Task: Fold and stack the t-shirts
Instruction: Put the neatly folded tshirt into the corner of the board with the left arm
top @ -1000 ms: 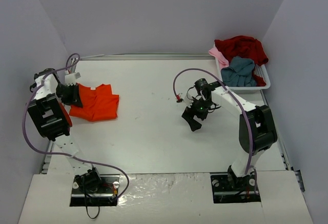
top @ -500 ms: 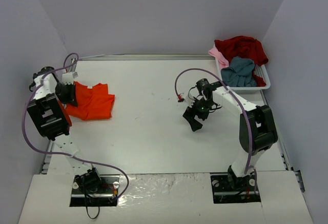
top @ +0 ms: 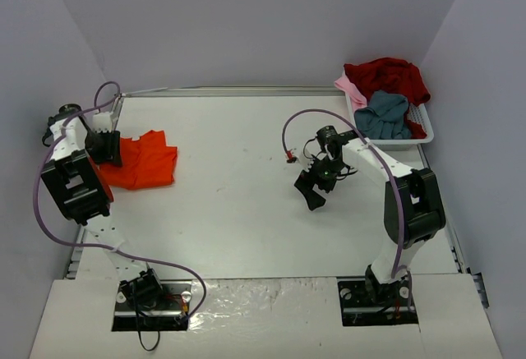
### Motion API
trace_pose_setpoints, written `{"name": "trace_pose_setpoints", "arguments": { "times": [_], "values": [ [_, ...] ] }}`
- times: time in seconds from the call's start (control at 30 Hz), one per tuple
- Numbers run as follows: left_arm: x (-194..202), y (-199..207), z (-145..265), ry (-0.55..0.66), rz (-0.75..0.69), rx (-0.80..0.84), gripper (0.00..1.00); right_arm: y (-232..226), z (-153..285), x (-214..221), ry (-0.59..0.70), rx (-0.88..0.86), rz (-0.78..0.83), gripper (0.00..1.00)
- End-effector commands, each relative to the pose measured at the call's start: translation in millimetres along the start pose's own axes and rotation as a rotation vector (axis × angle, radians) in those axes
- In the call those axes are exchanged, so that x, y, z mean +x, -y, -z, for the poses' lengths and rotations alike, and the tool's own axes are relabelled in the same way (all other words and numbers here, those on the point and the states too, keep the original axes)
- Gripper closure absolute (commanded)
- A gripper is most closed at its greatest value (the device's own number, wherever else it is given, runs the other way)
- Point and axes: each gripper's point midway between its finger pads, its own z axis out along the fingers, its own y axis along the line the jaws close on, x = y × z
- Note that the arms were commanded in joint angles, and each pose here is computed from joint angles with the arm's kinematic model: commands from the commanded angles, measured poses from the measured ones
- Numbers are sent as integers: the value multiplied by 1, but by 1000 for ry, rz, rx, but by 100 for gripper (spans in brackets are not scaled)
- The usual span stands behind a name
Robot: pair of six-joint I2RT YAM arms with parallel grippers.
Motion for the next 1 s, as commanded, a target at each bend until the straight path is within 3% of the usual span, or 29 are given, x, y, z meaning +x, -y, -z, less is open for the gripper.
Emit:
{"name": "trace_pose_setpoints", "arguments": {
  "times": [0.0, 0.03, 0.13, 0.53, 0.67, 0.83, 0.97],
  "values": [
    [-7, -7, 11, 25, -3, -35, 53, -8, 0, 7, -9, -39, -14, 10],
    [-9, -9, 12, 38, -5, -46, 44, -7, 0, 7, -6, -38, -16, 10],
    [-17, -15, 22, 78, -3, -93, 30, -8, 1, 7, -4, -40, -16, 9],
    [-45, -32, 105, 313, -51, -380, 22, -4, 6, 4, 23, -19, -14, 9],
    [-42, -4, 140, 473, -47, -386, 20, 12, 38, -18, 155, 84, -32, 9],
    [-44, 57, 198, 699, -39, -287, 5, 29, 103, -45, 350, 276, -34, 7],
    [-25, 92, 198, 786, -8, -215, 6, 49, 149, -45, 458, 465, -91, 0]
  ]
}}
